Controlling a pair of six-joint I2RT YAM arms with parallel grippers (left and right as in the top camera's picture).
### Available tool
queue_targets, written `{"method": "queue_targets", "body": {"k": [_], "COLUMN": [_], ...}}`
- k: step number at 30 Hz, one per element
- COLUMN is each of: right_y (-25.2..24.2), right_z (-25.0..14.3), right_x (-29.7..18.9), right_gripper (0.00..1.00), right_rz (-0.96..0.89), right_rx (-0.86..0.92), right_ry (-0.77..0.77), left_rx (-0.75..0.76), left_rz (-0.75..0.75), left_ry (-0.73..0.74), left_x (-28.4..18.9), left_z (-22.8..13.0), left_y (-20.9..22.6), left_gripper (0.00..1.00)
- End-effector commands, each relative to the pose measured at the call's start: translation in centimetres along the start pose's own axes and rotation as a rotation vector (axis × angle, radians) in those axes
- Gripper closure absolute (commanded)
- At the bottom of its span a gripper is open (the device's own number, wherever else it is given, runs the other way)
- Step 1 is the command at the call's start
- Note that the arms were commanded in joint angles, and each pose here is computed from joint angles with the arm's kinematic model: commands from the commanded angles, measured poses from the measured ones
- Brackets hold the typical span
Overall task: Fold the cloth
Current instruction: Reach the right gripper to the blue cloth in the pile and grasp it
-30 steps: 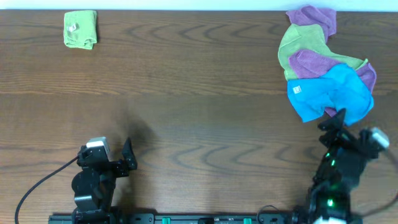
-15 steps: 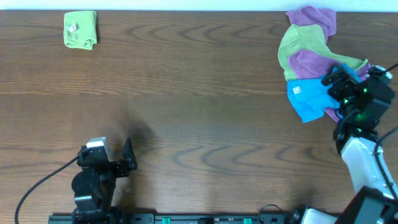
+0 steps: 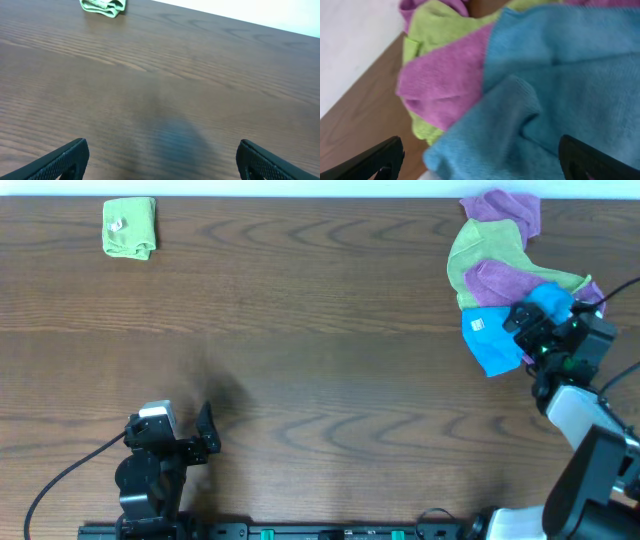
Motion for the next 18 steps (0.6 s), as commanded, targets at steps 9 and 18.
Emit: {"method": "queue_targets", "body": {"k": [9, 18], "right_y": [-1.3, -1.9], "right_z": [0.7, 0.5], "right_x": [0.6, 0.4], "right_gripper": [0.05, 0.18], "right_rz": [-0.012, -0.032], "right_rx": [0.058, 0.111], "right_ry": [-0.016, 0.004], "left_rx": [0.014, 0.014], "left_rz": [-0.001, -0.001], "left_ry": [0.017, 0.017], "left_x": [0.3, 0.3], "left_z": [-0.6, -0.6], "left_y": [0.2, 0.2], "left_gripper": [0.05, 0.05]}}
Point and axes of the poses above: each gripper's point midway between its finger pads, its own x axis out along the fingers, its own y axis along the line the jaws close on, z = x × y, the point moved 9 cm from there along -x, back along the fingers, and after that the axes turned 11 degrees about -x, right-handed, at the moved point
